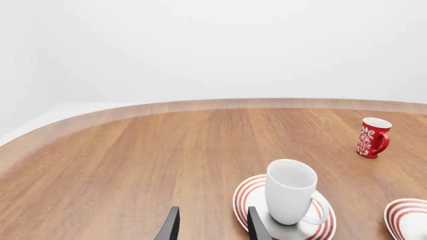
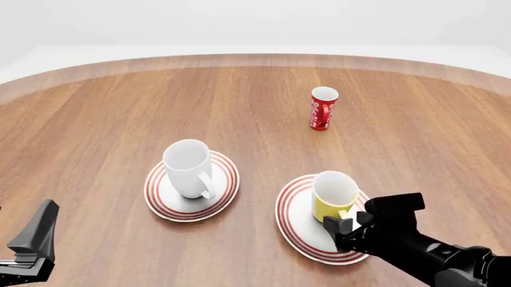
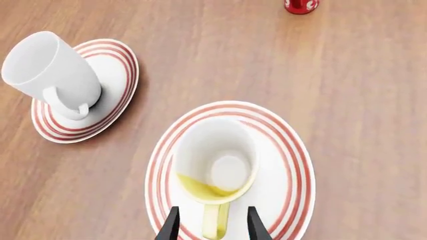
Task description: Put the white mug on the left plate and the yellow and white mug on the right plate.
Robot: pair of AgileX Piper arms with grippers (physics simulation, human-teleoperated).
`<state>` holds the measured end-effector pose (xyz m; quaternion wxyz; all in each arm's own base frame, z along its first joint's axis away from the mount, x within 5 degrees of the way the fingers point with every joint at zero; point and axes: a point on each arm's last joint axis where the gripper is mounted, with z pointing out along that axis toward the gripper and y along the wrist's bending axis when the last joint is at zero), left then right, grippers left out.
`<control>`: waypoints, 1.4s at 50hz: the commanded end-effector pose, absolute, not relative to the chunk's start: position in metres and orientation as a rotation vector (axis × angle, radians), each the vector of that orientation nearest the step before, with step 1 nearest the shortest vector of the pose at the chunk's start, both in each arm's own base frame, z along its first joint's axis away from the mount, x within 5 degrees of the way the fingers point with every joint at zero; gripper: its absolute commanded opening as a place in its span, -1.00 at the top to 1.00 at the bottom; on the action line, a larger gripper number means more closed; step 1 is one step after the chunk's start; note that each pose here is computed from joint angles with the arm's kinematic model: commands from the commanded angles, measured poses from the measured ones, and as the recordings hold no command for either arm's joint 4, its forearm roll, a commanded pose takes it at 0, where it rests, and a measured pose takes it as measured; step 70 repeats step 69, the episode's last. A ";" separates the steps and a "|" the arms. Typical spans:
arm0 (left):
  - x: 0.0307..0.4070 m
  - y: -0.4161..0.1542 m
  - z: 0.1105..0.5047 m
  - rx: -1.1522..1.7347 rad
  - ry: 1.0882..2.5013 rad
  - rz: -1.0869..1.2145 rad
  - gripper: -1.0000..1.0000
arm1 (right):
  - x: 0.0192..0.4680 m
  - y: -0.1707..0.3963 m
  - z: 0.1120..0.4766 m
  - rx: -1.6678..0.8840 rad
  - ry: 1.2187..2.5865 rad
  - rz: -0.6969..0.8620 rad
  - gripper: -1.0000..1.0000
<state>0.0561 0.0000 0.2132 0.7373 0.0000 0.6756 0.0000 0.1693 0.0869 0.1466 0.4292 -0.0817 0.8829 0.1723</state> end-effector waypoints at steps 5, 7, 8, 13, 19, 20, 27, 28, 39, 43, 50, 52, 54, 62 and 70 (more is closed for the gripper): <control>0.056 0.000 0.213 0.000 1.484 0.000 -1.00 | 0.170 0.087 0.147 -0.203 2.203 0.431 -1.00; 0.056 0.000 0.213 0.000 1.484 0.000 -1.00 | 0.170 0.087 0.147 -0.203 2.203 0.431 -1.00; 0.056 0.000 0.213 0.000 1.484 0.000 -1.00 | 0.170 0.087 0.147 -0.203 2.203 0.431 -1.00; 0.056 0.000 0.213 0.000 1.484 0.000 -1.00 | 0.160 0.075 0.176 -0.214 2.148 0.399 -1.00; 0.056 0.000 0.213 0.000 1.484 0.000 -1.00 | 0.160 0.075 0.176 -0.214 2.148 0.399 -1.00; 0.056 0.000 0.213 0.000 1.484 0.000 -1.00 | 0.160 0.075 0.176 -0.214 2.148 0.399 -1.00; 0.056 0.000 0.213 0.000 1.484 0.000 -1.00 | 0.159 0.075 0.178 -0.215 2.143 0.398 -1.00; 0.056 0.000 0.213 0.000 1.484 0.000 -1.00 | 0.159 0.075 0.178 -0.215 2.143 0.398 -1.00; 0.056 0.000 0.213 0.000 1.484 0.000 -1.00 | 0.132 0.057 0.252 -0.221 1.970 0.384 -1.00; 0.056 0.000 0.213 0.000 1.484 0.000 -1.00 | 0.127 0.052 0.271 -0.212 1.912 0.373 -1.00; 0.056 0.000 0.213 0.000 1.484 0.000 -1.00 | 0.120 0.044 0.296 -0.188 1.837 0.348 -1.00; 0.056 0.000 0.213 0.000 1.484 0.000 -1.00 | 0.120 0.044 0.296 -0.188 1.837 0.348 -1.00; 0.056 0.000 0.213 0.000 1.484 0.000 -1.00 | 0.120 0.044 0.296 -0.188 1.837 0.348 -1.00; 0.056 0.000 0.213 0.000 1.484 0.000 -1.00 | 0.103 0.031 0.336 -0.140 1.711 0.310 -1.00; 0.056 0.000 0.213 0.000 1.484 0.000 -1.00 | 0.100 0.029 0.341 -0.133 1.688 0.308 -1.00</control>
